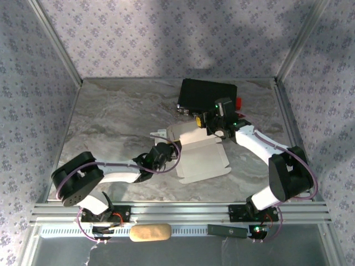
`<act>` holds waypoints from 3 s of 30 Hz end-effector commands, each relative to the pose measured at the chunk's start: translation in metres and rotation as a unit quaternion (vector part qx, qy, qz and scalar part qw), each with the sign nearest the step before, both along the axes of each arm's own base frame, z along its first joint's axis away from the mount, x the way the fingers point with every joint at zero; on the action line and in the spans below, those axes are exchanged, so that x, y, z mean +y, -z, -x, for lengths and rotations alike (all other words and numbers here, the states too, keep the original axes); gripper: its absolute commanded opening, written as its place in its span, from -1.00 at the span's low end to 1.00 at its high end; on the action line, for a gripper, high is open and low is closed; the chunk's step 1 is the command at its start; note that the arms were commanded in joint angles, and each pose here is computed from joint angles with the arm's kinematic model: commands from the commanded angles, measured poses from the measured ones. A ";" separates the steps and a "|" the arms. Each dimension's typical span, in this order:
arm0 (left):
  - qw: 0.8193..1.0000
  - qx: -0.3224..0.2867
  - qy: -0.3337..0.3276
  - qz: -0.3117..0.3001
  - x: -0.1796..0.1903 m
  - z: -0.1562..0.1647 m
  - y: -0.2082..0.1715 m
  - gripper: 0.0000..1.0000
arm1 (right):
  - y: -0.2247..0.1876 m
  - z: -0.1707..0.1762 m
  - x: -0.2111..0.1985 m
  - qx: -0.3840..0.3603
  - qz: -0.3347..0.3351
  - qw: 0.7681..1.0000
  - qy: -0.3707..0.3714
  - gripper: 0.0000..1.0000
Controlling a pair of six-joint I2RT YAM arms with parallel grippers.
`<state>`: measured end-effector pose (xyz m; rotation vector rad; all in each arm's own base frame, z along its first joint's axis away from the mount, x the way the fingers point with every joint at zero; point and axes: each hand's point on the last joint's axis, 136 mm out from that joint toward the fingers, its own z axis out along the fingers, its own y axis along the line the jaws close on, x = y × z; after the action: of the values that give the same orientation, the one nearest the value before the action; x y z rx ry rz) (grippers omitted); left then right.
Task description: Fold the paper box
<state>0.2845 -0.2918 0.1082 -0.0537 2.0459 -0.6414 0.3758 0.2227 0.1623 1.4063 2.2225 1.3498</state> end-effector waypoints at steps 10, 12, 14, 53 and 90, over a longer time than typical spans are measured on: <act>0.995 -0.028 0.084 0.043 -0.043 -0.009 -0.025 -0.03 | -0.011 0.004 0.011 -0.030 -0.024 0.999 -0.033 -1.00; 0.994 -0.036 0.092 0.044 -0.042 -0.008 -0.028 -0.03 | -0.015 0.000 0.013 -0.058 -0.032 0.997 -0.041 -1.00; 0.995 -0.036 0.086 0.041 -0.032 -0.007 -0.030 -0.02 | -0.020 -0.004 0.012 -0.096 -0.040 0.993 -0.047 -1.00; 0.992 0.006 0.119 -0.039 0.074 -0.023 0.000 -0.51 | 0.016 0.004 0.013 -0.288 -0.024 0.924 -0.253 -1.00; 0.974 -0.046 0.184 -0.126 0.042 0.006 0.011 -0.36 | 0.064 0.039 -0.009 -0.272 0.013 0.920 -0.281 -1.00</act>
<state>0.2757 -0.2454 0.0952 0.4468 2.0753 -0.5932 0.3485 0.2186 0.1415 0.1702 2.1245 1.6444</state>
